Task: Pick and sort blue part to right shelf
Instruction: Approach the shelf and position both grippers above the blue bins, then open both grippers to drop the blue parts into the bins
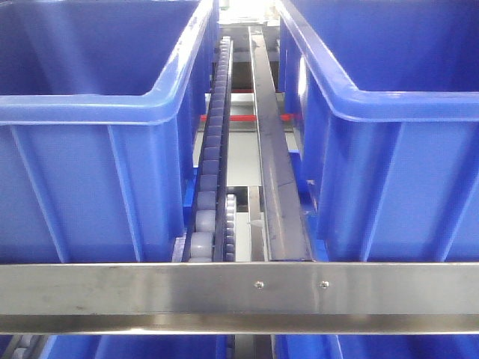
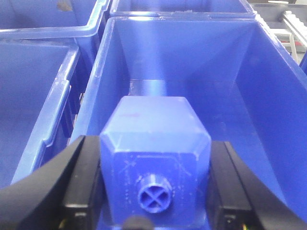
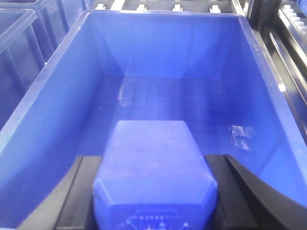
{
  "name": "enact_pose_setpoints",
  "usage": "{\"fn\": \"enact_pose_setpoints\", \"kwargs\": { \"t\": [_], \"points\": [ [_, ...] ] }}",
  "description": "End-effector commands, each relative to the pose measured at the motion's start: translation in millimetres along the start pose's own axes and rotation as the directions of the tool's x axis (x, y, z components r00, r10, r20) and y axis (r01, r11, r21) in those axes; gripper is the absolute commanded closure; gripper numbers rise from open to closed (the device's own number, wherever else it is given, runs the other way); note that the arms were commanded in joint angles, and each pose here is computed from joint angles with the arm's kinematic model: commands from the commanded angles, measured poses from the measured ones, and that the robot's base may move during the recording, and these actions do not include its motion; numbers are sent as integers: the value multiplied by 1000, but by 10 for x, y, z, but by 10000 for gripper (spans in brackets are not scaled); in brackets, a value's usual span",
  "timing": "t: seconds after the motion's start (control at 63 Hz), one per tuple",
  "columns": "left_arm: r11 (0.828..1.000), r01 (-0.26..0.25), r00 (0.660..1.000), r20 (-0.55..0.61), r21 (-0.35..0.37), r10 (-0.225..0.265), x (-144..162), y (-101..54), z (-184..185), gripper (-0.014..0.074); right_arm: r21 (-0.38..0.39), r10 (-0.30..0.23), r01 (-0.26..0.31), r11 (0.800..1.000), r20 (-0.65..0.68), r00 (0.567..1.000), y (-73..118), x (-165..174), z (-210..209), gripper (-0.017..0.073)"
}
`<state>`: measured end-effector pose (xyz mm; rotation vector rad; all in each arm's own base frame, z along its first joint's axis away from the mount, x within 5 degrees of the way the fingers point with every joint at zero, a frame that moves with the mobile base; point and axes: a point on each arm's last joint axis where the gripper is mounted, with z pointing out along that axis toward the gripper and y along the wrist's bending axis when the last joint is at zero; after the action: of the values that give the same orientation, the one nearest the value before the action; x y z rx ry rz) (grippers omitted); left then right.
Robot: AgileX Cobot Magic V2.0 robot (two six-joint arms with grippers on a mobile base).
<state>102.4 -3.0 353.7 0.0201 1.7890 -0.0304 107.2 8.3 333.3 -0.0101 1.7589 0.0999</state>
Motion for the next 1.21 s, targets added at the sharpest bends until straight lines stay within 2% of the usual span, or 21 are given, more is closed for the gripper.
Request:
{"fn": "enact_pose_setpoints", "kwargs": {
  "t": [0.0,0.301,0.428,0.508,0.666,0.857,0.92,1.079,1.19],
  "points": [
    [1000,12,993,117,0,-12,-174,0,-33,314,-5,-11,11,1000,122,992,10,-181,-38,159],
    [1000,15,995,100,0,-15,-170,2,40,314,-10,-5,6,1000,142,990,13,-201,-33,156],
    [998,64,988,137,18,-66,-212,-6,95,314,-13,-5,7,1000,172,985,17,-228,-32,156],
    [997,74,989,123,25,-76,-238,-12,165,314,-12,-5,7,1000,153,988,16,-216,15,156],
    [995,57,996,64,88,-63,-322,-111,408,314,-11,-6,7,1000,113,994,22,-243,212,156],
    [986,17,997,69,167,-29,-424,-307,786,312,-11,-7,8,1000,70,998,35,-343,576,156],
    [986,0,999,45,169,-8,-399,-342,934,308,-13,-7,8,1000,73,997,39,-360,674,156],
    [986,-1,1000,12,164,-1,-358,-374,1171,306,-17,-7,9,1000,79,997,45,-372,873,148],
    [987,0,1000,11,161,-1,-330,-384,1261,231,-17,-7,9,1000,70,998,45,-345,948,62]
  ]
}}
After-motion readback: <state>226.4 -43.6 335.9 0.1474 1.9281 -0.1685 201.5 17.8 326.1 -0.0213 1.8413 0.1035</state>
